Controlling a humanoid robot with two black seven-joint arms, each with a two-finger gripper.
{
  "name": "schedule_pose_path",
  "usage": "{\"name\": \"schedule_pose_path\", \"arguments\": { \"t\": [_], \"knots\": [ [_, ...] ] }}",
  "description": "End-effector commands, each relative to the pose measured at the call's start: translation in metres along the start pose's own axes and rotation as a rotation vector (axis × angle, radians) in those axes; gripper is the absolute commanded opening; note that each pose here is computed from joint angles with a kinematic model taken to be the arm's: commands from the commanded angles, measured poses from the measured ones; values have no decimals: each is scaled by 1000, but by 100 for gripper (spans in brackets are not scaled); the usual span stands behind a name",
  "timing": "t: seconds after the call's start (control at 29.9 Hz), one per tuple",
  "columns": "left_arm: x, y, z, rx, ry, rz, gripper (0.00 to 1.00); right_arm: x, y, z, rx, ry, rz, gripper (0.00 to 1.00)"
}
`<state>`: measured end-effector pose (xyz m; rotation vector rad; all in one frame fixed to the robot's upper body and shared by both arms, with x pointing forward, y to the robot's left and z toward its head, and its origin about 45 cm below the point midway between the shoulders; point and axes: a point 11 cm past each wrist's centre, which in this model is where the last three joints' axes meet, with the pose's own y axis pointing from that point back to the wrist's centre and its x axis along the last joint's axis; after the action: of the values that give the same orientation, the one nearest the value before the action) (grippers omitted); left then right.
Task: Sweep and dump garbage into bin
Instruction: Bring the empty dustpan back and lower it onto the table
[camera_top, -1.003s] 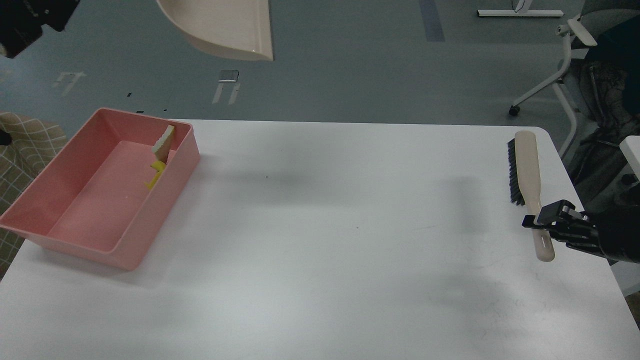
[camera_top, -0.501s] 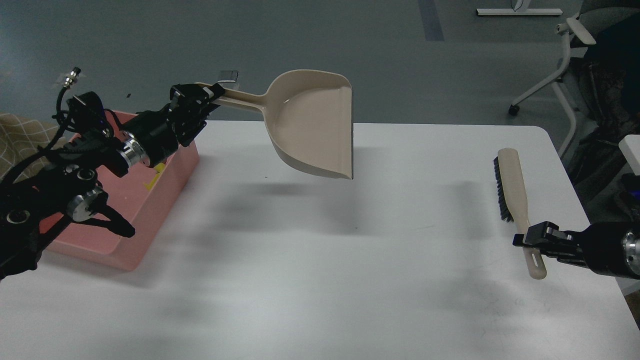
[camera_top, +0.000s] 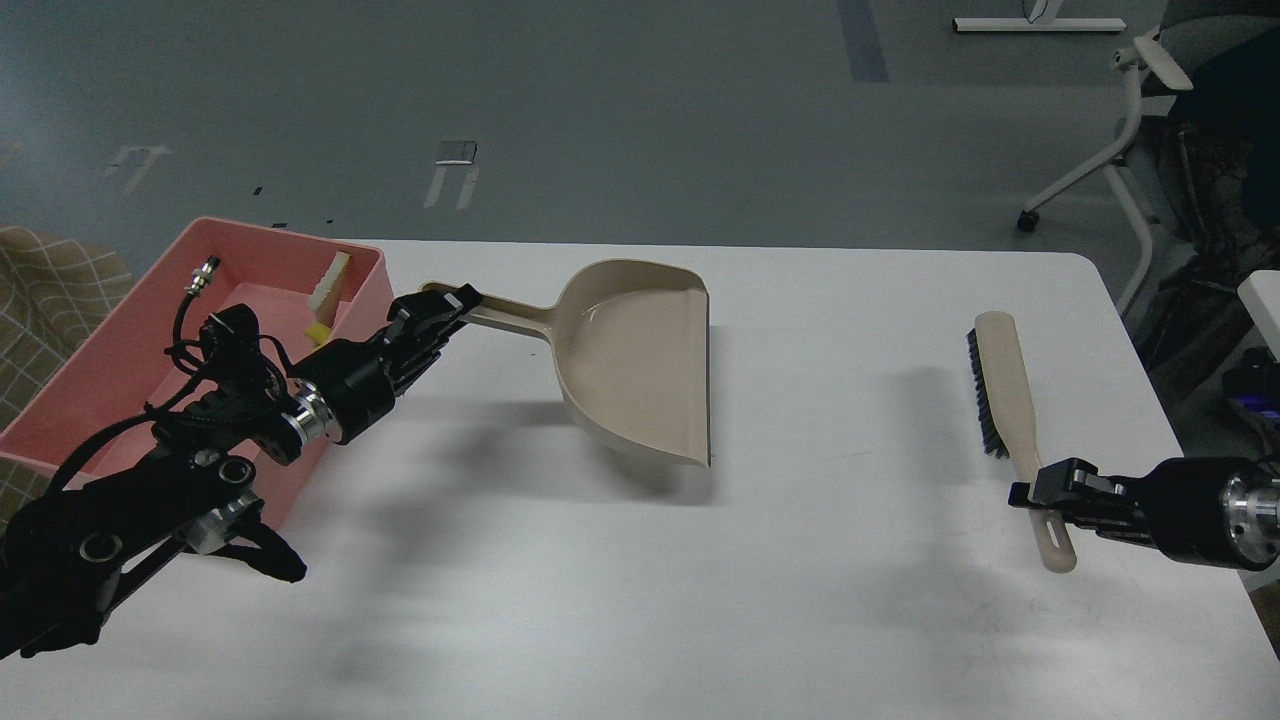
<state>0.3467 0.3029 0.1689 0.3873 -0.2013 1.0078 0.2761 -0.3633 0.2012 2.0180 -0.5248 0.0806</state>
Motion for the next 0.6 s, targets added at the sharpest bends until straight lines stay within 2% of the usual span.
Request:
{"name": "schedule_pose_path", "arguments": {
  "t": [0.0, 0.33, 0.37, 0.4, 0.47, 0.53, 0.57],
  "knots": [
    [-1, 2, -4, 11, -12, 2, 0, -2, -2, -1, 5, -2, -5, 0],
    [-19, 7, -19, 50, -14, -51, 0, -3, -6, -6, 21, -1, -11, 0],
    [-19, 7, -18, 49, -15, -51, 14, -3, -6, -5, 20, -2, -13, 0],
    [-19, 7, -19, 49, -14, -51, 23, -3, -6, -5, 20, -2, -13, 0],
    [-20, 7, -19, 48, -12, -51, 47, -3, -6, -5, 20, -2, -13, 0],
    [-19, 7, -19, 49, -14, -51, 54, -3, -6, -6, 22, -1, -11, 0],
    [-20, 6, -19, 47, -11, -52, 61, -3, -6, -6, 22, -1, -11, 0]
  ]
}}
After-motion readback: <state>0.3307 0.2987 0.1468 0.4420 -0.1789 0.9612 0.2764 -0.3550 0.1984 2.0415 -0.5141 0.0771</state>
